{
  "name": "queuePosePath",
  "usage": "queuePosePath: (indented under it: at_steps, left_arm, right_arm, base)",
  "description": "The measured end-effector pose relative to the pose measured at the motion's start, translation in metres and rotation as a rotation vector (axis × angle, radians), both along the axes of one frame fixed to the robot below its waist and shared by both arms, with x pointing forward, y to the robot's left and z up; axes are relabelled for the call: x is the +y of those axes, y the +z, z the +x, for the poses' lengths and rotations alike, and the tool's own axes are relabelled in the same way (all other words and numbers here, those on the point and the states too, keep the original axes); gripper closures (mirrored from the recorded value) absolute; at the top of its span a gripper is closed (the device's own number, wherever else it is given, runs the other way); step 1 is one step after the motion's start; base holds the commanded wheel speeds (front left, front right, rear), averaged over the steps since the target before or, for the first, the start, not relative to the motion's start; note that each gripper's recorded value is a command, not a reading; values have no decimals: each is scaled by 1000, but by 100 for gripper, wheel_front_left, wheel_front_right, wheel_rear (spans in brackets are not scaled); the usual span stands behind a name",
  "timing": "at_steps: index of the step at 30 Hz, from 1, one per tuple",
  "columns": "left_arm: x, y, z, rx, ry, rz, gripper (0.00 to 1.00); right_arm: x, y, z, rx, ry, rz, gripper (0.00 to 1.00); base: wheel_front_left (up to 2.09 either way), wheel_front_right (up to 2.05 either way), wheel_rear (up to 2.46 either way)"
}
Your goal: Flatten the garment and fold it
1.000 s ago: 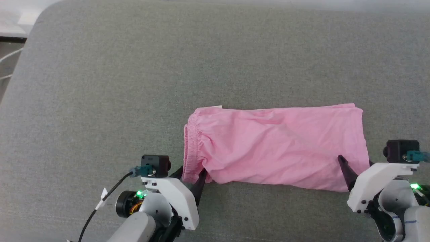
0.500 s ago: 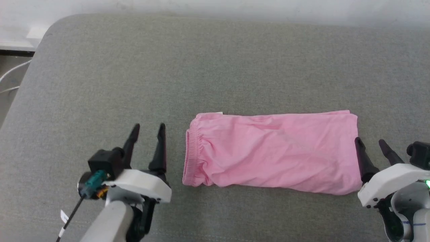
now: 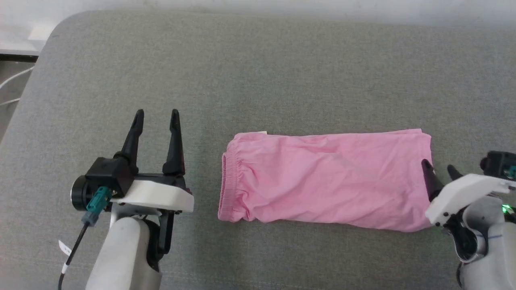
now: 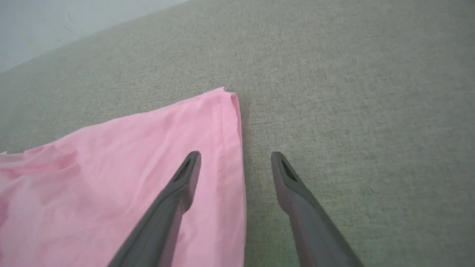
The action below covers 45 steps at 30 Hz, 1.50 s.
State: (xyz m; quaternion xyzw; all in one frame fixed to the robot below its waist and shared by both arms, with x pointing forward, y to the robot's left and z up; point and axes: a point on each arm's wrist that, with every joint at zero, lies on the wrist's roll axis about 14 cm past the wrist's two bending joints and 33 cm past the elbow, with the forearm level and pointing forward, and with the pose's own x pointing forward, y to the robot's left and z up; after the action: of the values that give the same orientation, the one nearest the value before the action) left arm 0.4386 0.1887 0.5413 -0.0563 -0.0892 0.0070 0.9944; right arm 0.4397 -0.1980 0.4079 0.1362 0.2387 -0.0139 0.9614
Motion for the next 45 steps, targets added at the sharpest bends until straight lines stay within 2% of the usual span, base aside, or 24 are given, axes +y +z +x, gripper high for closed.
queuePosePath:
  at_steps: [9,10,11,12,13,20,29,34,39,45]
  left_arm:
    - [8,-13,1,31,20,40,0]
    - [9,-14,1,34,21,41,0]
    - [11,-15,1,37,26,40,0]
    - [11,-16,1,39,26,39,0]
    - [12,-17,0,41,28,39,0]
    - [18,-18,-3,44,42,36,0]
    - [16,-23,-5,58,37,23,0]
    - [14,-24,-4,60,34,21,0]
    - [14,-24,-5,60,33,19,0]
    - [12,-24,-5,60,29,15,0]
  right_arm:
    - [25,-35,7,222,102,-2,0]
    - [28,-36,8,232,117,-4,50]
    - [31,-36,10,236,127,-1,67]
    - [34,-35,11,234,135,1,88]
    - [36,-35,11,233,142,3,100]
    - [34,-28,9,196,119,14,100]
    - [-42,-12,-4,133,-87,-92,100]
    - [-61,3,-9,113,-120,-152,100]
    - [-31,28,-5,73,-13,-156,100]
    - [52,56,-9,54,257,-132,100]
  base:
    - [0,0,0]
    - [0,0,0]
    - [0,0,0]
    - [0,0,0]
    - [0,0,0]
    - [0,0,0]
    - [0,0,0]
    - [0,0,0]
    - [0,0,0]
    - [0,0,0]
